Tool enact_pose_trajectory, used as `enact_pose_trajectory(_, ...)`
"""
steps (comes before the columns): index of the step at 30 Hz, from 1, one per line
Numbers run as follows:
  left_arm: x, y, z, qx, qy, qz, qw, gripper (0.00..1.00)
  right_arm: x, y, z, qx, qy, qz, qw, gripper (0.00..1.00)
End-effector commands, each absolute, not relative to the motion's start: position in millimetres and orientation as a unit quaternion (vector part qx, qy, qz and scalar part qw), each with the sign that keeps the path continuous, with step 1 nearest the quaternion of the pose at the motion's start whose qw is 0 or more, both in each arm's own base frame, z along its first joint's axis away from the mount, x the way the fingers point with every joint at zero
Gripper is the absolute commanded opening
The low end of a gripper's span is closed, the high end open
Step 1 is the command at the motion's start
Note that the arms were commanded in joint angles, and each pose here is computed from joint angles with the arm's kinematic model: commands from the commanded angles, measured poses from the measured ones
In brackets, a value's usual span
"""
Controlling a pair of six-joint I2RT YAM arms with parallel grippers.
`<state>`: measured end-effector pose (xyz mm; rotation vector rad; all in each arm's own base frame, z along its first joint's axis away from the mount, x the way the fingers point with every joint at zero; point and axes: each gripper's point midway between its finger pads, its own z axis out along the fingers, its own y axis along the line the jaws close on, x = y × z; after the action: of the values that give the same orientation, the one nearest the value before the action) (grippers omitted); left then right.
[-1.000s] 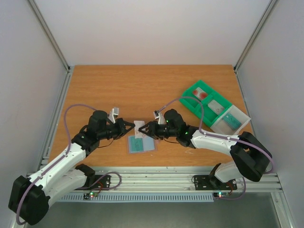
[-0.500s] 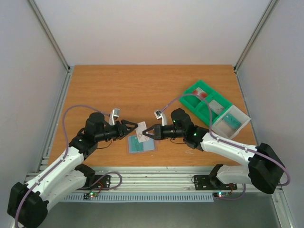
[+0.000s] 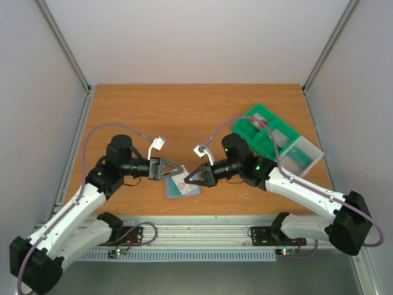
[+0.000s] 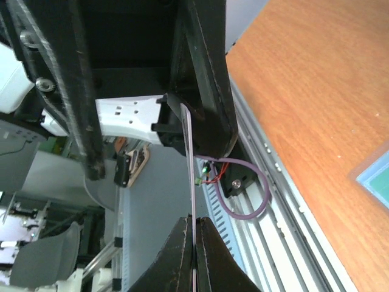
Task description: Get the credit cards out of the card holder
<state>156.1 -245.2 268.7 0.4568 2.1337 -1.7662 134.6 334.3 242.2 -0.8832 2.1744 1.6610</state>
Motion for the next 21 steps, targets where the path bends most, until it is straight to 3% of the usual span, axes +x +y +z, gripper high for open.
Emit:
enact_pose_trajectory(1, 134, -246, 278, 0.221, 0.731, -0.631, 0.133, 0.40, 127, 334, 255, -0.328, 0.732, 0.584, 0.127, 0.01)
enact_pose_trajectory(4, 134, -245, 278, 0.226, 0.732, -0.628, 0.136, 0.29, 127, 334, 256, -0.329, 0.730, 0.585, 0.125, 0.01)
enact_pose_trajectory(9, 135, -246, 276, 0.229, 0.736, -0.624, 0.130, 0.01, 129, 333, 253, -0.326, 0.738, 0.577, 0.127, 0.04)
enact_pose_trajectory(13, 141, -246, 274, 0.220, 0.744, -0.615, 0.140, 0.00, 132, 332, 255, -0.316, 0.745, 0.571, 0.138, 0.11)
enact_pose_trajectory(21, 159, -247, 279, 0.189, 0.745, -0.613, 0.183, 0.00, 149, 334, 259, -0.257, 0.758, 0.577, 0.162, 0.41)
